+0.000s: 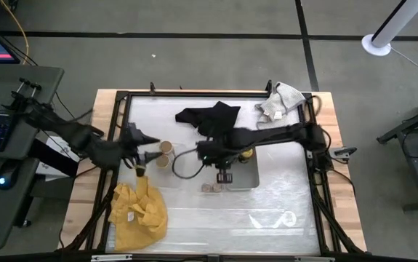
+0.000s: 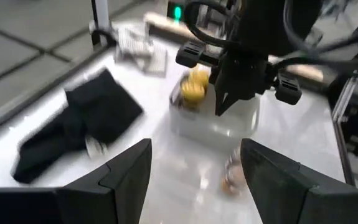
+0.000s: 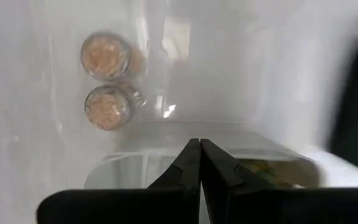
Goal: Sort spices by type
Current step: Return to Home Position
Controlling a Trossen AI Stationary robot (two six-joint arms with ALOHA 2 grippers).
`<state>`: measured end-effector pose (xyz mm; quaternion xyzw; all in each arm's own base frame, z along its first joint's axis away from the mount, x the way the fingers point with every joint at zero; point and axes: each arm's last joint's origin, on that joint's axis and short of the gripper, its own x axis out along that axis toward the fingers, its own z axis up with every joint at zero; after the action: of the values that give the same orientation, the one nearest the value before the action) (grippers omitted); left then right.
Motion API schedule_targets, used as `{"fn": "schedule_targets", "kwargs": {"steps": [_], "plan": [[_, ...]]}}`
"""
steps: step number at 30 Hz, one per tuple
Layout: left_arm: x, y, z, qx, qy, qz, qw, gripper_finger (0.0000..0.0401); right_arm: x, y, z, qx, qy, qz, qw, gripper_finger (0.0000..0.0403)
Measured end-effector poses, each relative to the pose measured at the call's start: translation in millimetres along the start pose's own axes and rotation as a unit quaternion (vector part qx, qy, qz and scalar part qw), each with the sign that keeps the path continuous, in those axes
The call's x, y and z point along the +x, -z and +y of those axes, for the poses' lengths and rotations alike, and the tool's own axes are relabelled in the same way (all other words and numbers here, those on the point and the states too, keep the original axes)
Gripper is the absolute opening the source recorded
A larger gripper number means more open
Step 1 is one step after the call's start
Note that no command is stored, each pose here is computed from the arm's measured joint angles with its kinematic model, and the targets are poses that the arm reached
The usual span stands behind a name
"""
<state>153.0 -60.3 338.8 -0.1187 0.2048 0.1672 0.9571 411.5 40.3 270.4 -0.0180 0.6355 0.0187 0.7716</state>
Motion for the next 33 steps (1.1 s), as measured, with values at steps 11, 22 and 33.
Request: {"fn": "schedule_targets", "kwargs": {"steps": [11,22,33], "plan": [[-11,-21,19,0.091,0.038,-0.153,0.983,0.0108,-119,47,-18,0.090,0.035,-0.141,0.985,0.0000],[47,39,74,0.001,0.150,-0.233,0.961,0.0003,-193,124,-15,0.248,0.062,-0.175,0.951,0.0000],[35,112,97,-0.113,0.169,-0.303,0.931,0.0000,-227,172,1,0.337,0.070,-0.228,0.911,0.0000]]}}
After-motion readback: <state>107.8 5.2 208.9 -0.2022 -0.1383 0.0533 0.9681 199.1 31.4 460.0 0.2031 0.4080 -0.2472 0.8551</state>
